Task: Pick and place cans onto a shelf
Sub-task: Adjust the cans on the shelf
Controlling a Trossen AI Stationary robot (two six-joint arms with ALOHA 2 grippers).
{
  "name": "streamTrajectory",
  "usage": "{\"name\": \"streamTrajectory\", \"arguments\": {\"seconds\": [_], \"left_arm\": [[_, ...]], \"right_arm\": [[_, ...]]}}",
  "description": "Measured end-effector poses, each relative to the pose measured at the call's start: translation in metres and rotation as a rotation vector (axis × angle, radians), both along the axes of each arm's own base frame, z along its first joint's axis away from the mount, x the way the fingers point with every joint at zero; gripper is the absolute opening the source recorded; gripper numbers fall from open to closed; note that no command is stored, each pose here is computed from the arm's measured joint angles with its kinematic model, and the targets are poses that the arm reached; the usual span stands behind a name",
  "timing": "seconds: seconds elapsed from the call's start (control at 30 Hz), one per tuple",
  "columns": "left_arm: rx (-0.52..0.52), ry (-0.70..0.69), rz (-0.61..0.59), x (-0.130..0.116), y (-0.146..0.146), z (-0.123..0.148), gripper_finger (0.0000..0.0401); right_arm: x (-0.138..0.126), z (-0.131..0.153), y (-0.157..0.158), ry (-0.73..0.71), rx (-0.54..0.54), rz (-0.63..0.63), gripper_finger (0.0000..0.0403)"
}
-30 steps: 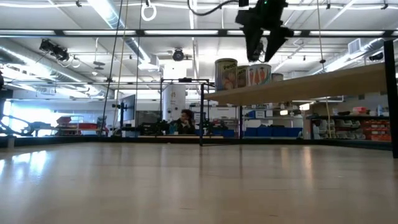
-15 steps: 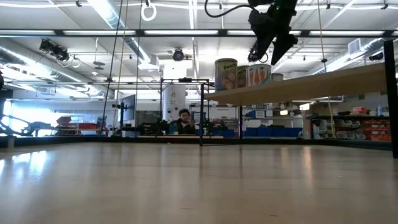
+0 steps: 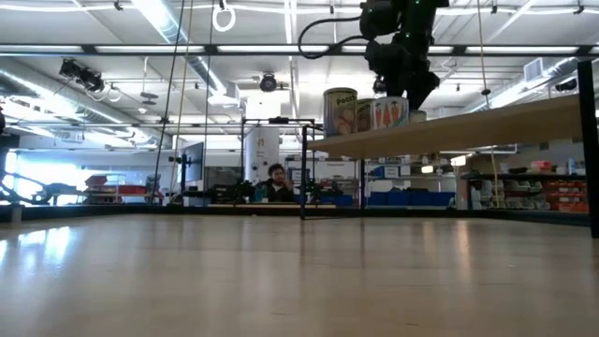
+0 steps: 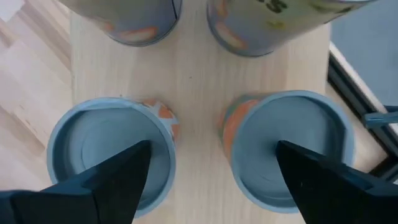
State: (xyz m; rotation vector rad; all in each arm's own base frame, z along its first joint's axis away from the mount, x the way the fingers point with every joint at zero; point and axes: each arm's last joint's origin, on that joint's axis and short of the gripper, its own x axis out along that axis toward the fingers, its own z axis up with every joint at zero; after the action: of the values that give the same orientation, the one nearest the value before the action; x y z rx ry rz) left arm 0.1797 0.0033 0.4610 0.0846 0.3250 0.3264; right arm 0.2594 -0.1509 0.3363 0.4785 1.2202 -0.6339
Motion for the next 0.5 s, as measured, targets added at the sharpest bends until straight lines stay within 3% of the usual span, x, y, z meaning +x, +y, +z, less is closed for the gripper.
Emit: {"name": "streamTrajectory", "arguments": {"seconds": [0.27, 0.5], "left_arm": [[0.001, 0.013, -0.024, -0.01, -0.006, 0.0, 0.0144], [-0.02, 0.025, -0.067, -0.012, -0.014, -0.001, 0.0144]], "right_arm": [[0.003, -0.003, -0.001, -0.005, 0.022, -0.063, 0.0347], [0.004, -0.003, 0.001, -0.014, 0.036, -0.047, 0.0346]]}}
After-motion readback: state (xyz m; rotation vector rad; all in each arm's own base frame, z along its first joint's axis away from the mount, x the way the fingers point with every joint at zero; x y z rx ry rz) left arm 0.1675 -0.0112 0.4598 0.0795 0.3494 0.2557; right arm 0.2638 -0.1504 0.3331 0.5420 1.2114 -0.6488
